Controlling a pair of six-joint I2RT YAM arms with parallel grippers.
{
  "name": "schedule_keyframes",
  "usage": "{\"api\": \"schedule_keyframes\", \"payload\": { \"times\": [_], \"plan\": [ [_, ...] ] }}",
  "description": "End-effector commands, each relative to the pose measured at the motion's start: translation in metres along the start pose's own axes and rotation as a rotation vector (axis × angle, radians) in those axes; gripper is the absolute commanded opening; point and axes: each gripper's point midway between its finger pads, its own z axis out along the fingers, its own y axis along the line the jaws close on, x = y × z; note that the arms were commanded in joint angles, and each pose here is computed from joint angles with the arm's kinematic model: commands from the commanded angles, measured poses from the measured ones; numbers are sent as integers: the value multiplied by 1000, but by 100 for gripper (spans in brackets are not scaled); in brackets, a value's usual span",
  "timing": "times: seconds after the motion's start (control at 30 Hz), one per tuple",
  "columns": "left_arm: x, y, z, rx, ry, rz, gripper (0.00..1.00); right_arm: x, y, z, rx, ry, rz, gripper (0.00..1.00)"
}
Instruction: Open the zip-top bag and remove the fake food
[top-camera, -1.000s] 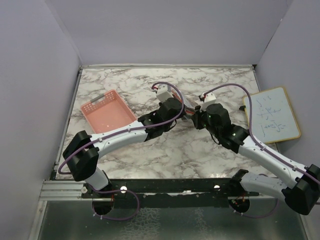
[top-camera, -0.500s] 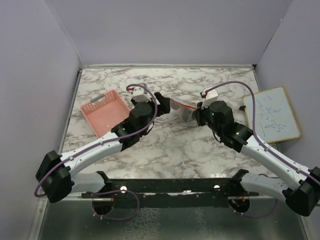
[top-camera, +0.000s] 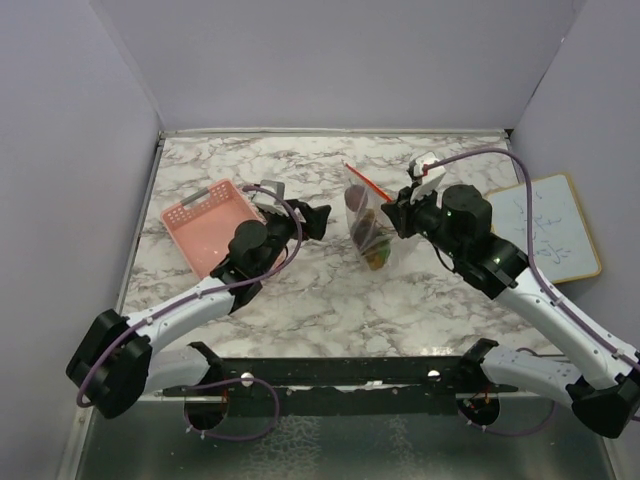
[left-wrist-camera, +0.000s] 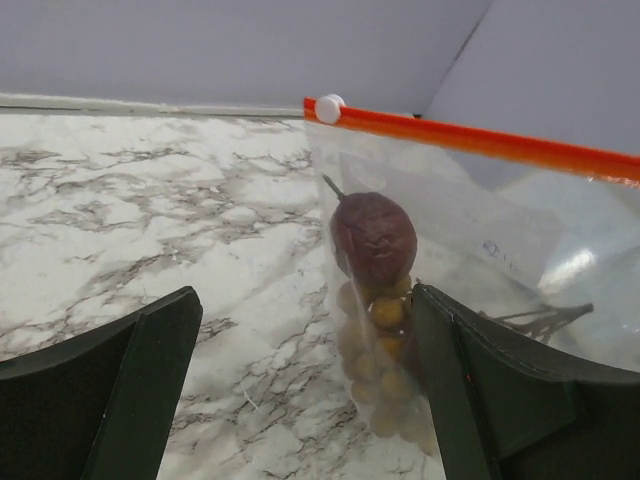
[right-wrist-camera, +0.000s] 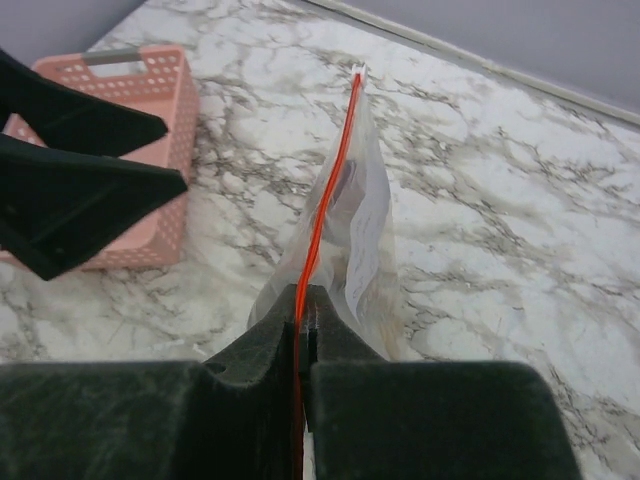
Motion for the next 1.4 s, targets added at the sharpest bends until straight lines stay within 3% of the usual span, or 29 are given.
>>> {"api": "schedule_keyframes", "payload": {
  "times": [0.0, 0.23, 0.63, 0.77, 1.03, 1.37],
  "plan": [
    [-21, -32, 7, 232, -95, 55, 90, -34, 23, -19, -146, -69, -32, 1],
    [-36, -13, 8, 405, -184, 15, 94, -43, 28, -32, -188, -98, -70, 1],
    [-26, -59, -18, 898, -152, 111, 90, -67, 31, -66, -226, -200, -108, 1],
    [-26, -66, -25, 965, -180, 137, 91, -79, 41, -84, -288, -269, -112, 1],
    [-32, -66, -14, 988, -191, 158, 90, -85, 49, -99, -343, -275, -114, 1],
    [-56, -76, -31, 1052, -229, 243, 81, -71, 49, -105, -351, -246, -115, 1]
  ]
}}
